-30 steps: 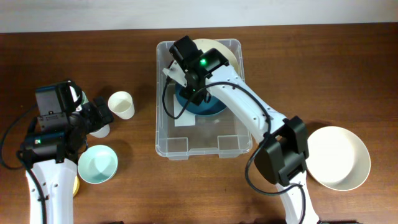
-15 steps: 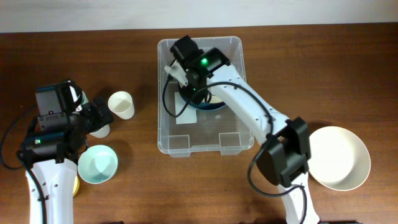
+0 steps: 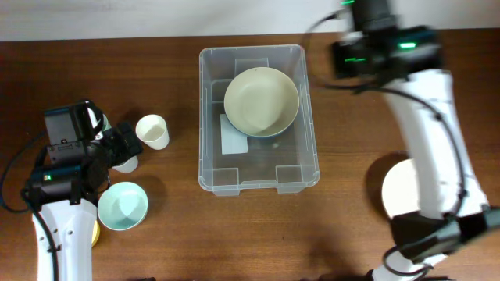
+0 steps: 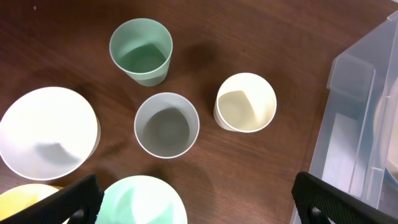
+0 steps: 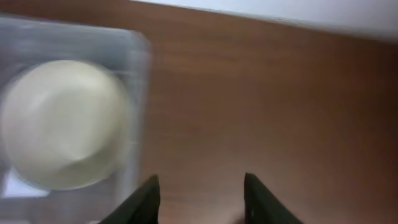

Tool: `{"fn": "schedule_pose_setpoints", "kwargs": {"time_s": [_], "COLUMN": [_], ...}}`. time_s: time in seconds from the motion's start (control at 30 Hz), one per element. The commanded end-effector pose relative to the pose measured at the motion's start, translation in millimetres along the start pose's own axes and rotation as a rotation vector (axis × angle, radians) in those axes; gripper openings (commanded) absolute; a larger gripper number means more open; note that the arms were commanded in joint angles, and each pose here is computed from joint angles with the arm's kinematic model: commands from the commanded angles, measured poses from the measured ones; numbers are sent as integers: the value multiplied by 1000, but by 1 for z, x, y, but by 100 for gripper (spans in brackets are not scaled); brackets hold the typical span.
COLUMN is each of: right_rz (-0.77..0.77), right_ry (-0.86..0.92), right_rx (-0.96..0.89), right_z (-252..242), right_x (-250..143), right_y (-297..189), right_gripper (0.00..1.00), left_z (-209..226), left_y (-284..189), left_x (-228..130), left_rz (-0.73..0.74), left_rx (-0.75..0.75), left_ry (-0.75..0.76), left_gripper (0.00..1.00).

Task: Pack container
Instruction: 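Carry the cream bowl with the right gripper onto the blue plate, then move the right gripper to the second cream bowl and grasp its rim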

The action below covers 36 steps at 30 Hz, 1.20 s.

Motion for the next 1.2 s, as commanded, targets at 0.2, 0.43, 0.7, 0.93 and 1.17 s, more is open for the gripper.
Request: {"fn": "schedule_pose_setpoints", "kwargs": {"time_s": [0.2, 0.43, 0.7, 0.93, 1.17], "right_rz": [377, 643, 781, 729, 676], "right_ry": [508, 643, 722, 736, 749], "right_rx": [-197, -263, -378, -378, -371], "right_z": [-100, -97, -79, -68, -64], "right_x": [-86, -155, -233, -270, -284], "right_y": [26, 71, 126, 166, 184], "right_gripper": [45, 48, 58, 62, 68], "left_z": [-4, -4, -5, -5, -5], "left_y": [-6, -6, -6, -6, -6], "left_x": [11, 11, 11, 11, 11], "left_rz": [-46, -46, -42, -42, -42], "left_rx": [-20, -20, -30, -30, -30], "left_ry": [-14, -14, -14, -14, -14], "left_gripper": [99, 99, 99, 99, 99]}}
Point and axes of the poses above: each gripper's point midway between its finger pads, its own y axis out along the fingers, its own z axis along the line the jaws close on, x = y × z, the point moved 5 cm from there along -y, back along the fingers, and after that the axes turned 6 degrees about -y, right-handed, at the moved point
